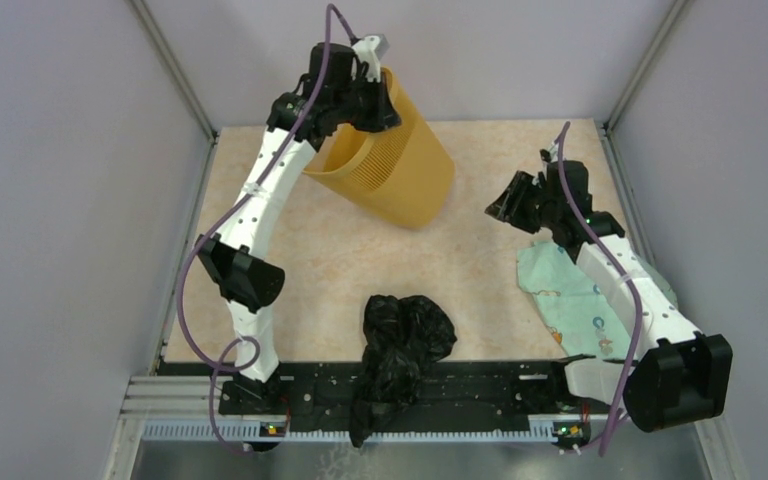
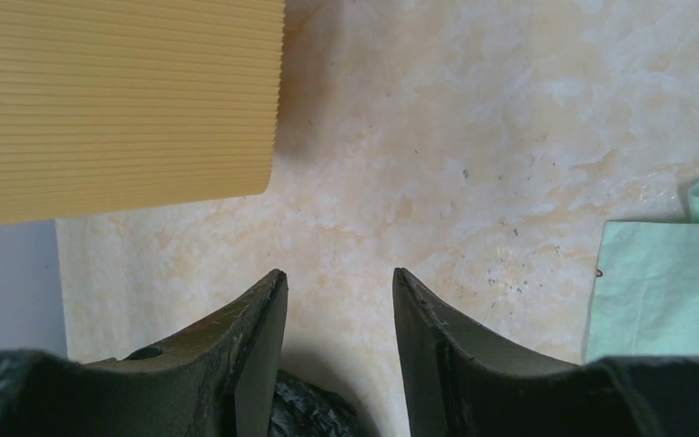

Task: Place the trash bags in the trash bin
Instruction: Adjust the trash bin at the center of the board.

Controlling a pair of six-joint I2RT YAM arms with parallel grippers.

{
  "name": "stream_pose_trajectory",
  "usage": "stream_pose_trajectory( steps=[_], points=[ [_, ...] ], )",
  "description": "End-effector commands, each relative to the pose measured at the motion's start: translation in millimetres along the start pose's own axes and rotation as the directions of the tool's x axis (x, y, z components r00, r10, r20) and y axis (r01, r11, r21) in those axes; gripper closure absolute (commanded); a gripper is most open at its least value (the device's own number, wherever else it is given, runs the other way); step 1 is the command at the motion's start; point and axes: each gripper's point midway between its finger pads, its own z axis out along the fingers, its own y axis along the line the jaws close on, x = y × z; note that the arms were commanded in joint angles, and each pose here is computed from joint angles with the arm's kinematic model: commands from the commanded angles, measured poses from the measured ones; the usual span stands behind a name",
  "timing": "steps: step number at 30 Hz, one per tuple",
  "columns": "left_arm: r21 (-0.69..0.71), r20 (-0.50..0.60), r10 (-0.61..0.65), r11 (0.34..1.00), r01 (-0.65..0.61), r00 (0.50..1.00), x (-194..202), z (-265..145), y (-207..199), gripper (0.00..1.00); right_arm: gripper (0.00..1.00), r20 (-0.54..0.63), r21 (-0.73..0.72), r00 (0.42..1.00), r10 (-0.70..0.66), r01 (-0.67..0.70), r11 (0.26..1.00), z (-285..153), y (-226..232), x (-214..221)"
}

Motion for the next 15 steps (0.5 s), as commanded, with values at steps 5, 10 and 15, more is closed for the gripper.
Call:
stream_pose_trajectory(
  steps=[5, 10, 15],
  points=[
    [-0.114, 0.036, 0.208, 0.973, -0.202, 0.978, 0, 42, -8, 0.93, 0.52, 0.034, -0.029, 0.998, -0.046, 0.047, 0.998, -12, 22, -11],
    [-0.089, 0.045, 0.234, 0.969, -0.229, 0.971, 4, 61, -18, 0.82, 0.51, 0.042, -0.035, 0.998, -0.045, 0.047, 0.998, -20, 24, -10],
    [-0.065, 0.082, 0.244, 0.969, -0.239, 0.966, 0, 71, -29, 0.61, 0.49, 0.047, -0.041, 0.998, -0.053, 0.054, 0.998, -29, 28, -12]
  ],
)
